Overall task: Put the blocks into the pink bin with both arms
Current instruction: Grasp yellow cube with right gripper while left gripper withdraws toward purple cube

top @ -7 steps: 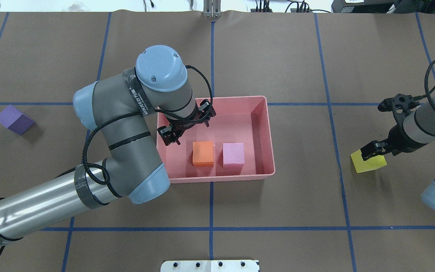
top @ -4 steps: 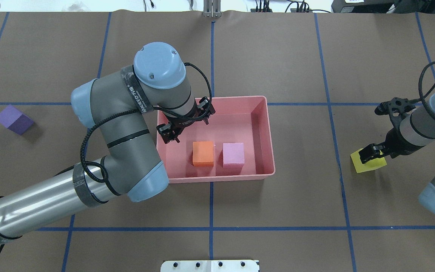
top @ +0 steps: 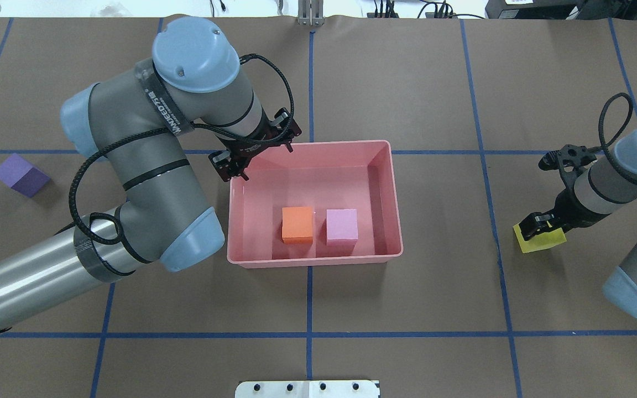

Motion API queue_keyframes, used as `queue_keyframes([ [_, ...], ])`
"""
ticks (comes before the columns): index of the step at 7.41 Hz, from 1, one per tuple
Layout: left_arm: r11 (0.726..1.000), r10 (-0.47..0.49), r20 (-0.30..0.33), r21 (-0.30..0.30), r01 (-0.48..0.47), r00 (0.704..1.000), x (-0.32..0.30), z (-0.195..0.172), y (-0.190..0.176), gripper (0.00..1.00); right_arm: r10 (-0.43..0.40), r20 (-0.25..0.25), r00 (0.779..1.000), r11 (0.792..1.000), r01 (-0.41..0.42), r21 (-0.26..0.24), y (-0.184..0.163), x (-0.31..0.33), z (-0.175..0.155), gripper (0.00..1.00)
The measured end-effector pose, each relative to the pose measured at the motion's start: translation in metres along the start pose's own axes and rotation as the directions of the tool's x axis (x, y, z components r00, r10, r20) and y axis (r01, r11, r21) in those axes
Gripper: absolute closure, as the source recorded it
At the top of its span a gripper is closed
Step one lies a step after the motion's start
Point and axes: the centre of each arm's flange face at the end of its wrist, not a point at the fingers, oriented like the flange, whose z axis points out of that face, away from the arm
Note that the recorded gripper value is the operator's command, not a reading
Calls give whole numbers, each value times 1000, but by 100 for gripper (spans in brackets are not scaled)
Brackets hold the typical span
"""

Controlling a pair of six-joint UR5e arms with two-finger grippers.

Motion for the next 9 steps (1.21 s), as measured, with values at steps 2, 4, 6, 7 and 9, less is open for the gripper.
queue_keyframes([
  [2, 996, 91, 24, 18, -92, 996, -53, -2, -23, 0, -8, 14, 1000, 1000, 8, 6, 1, -6, -6, 100],
  [4, 972, 229, 64, 27, -232, 971, -132, -8, -48, 0, 9, 100, 995, 1000, -11, 22, -6, -11, -47, 100],
  [6, 939, 338, 113, 32, -343, 934, -198, -15, -75, 0, 65, 182, 981, 997, -73, 35, -52, -41, -114, 100],
  [7, 919, 386, 128, 33, -393, 914, -226, -17, -88, 0, 115, 195, 974, 992, -123, 31, -82, -85, -152, 100],
  [9, 885, 454, 153, 42, -465, 878, -282, -18, -120, 0, 238, 219, 946, 969, -246, 12, -105, -192, -190, 100],
])
